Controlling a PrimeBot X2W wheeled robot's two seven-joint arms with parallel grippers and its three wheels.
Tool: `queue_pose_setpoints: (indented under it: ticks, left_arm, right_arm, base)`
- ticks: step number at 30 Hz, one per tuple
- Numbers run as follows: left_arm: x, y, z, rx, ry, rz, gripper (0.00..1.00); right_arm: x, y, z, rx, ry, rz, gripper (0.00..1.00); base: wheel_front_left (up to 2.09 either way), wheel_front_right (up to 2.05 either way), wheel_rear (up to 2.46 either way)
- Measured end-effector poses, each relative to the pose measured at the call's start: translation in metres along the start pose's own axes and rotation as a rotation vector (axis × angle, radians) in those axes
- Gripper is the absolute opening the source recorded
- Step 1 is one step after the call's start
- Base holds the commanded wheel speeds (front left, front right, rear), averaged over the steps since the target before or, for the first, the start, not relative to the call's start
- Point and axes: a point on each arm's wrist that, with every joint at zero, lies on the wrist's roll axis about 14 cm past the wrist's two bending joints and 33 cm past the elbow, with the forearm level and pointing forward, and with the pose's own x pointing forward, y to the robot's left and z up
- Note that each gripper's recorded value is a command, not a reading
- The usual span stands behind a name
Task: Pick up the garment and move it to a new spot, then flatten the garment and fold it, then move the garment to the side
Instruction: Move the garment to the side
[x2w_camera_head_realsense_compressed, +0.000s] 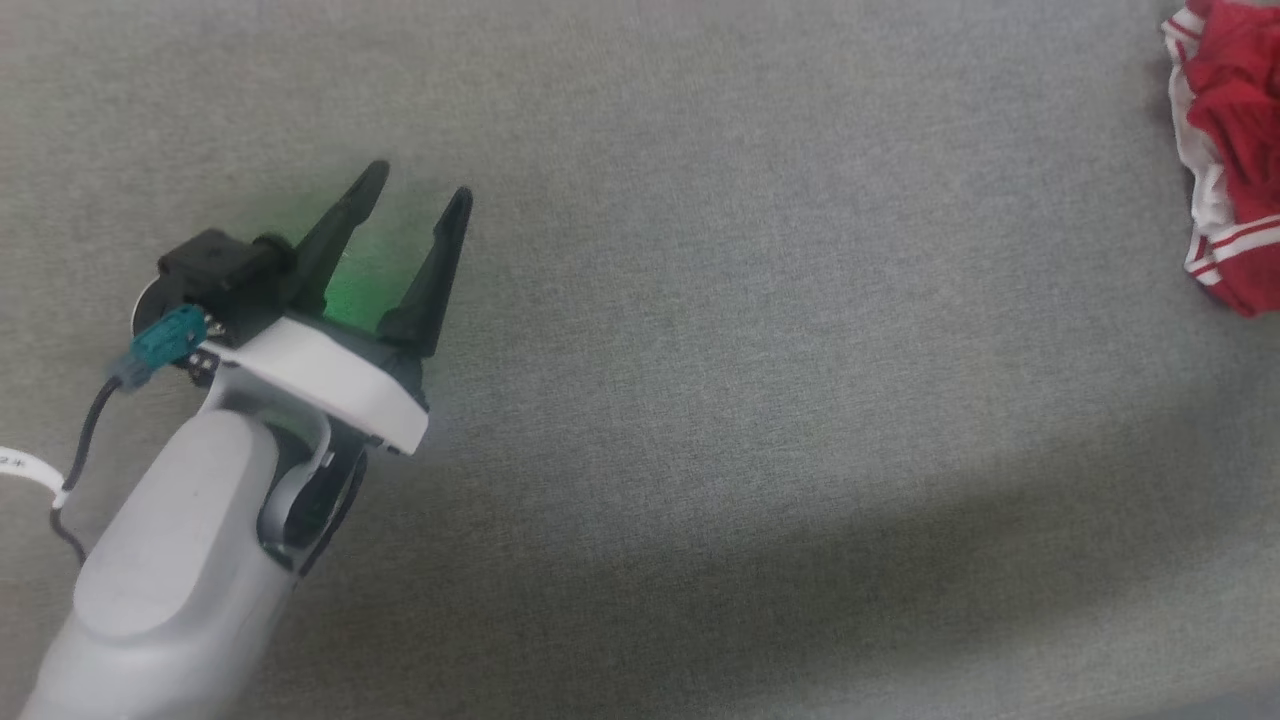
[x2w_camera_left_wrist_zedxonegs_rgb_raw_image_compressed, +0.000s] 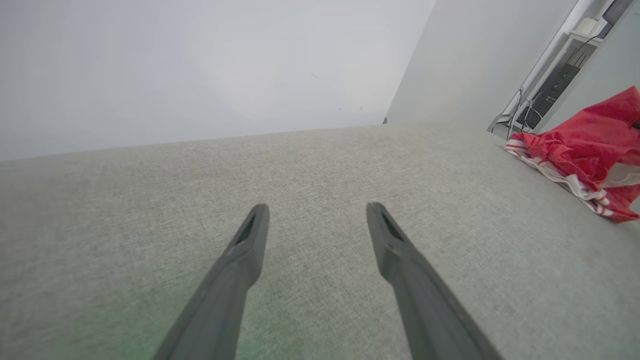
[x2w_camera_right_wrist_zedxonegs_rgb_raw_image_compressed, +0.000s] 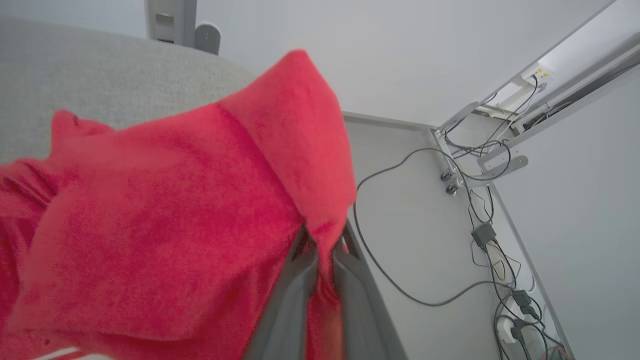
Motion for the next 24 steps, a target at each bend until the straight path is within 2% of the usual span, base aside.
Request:
queue_pose_setpoints:
  ticks: [8,12,14,15,18,24]
  left_arm:
    - [0.022,-0.004,-0.017,-0.01,0.023,-0.041,1.0]
    - [0.027,-0.005,-0.017,-0.006,0.022,-0.053,1.0]
    - [0.028,-0.005,-0.018,-0.003,0.025,-0.055,1.0]
    - [0.028,-0.005,-0.017,0.0,0.023,-0.056,1.0]
    - [0.028,-0.002,-0.015,0.006,0.019,-0.051,1.0]
    - [0.022,0.003,0.0,0.026,-0.01,-0.032,1.0]
  right_arm:
    - [0.015,0.02,-0.037,-0.005,0.064,-0.008,0.0]
    - [0.019,0.027,-0.041,-0.008,0.075,-0.005,0.0]
    - [0.02,0.028,-0.04,-0.007,0.071,-0.005,0.11]
    - [0.021,0.029,-0.039,-0.001,0.063,-0.007,0.23]
    - [0.022,0.028,-0.031,-0.002,0.03,-0.011,0.98]
    - [0.019,0.032,-0.007,0.017,-0.056,-0.007,1.0]
  base:
    - [0.0,0.0,0.0]
    - [0.0,0.0,0.0]
    - [0.0,0.0,0.0]
    - [0.0,0.0,0.0]
    - [0.0,0.0,0.0]
    - [0.0,0.0,0.0]
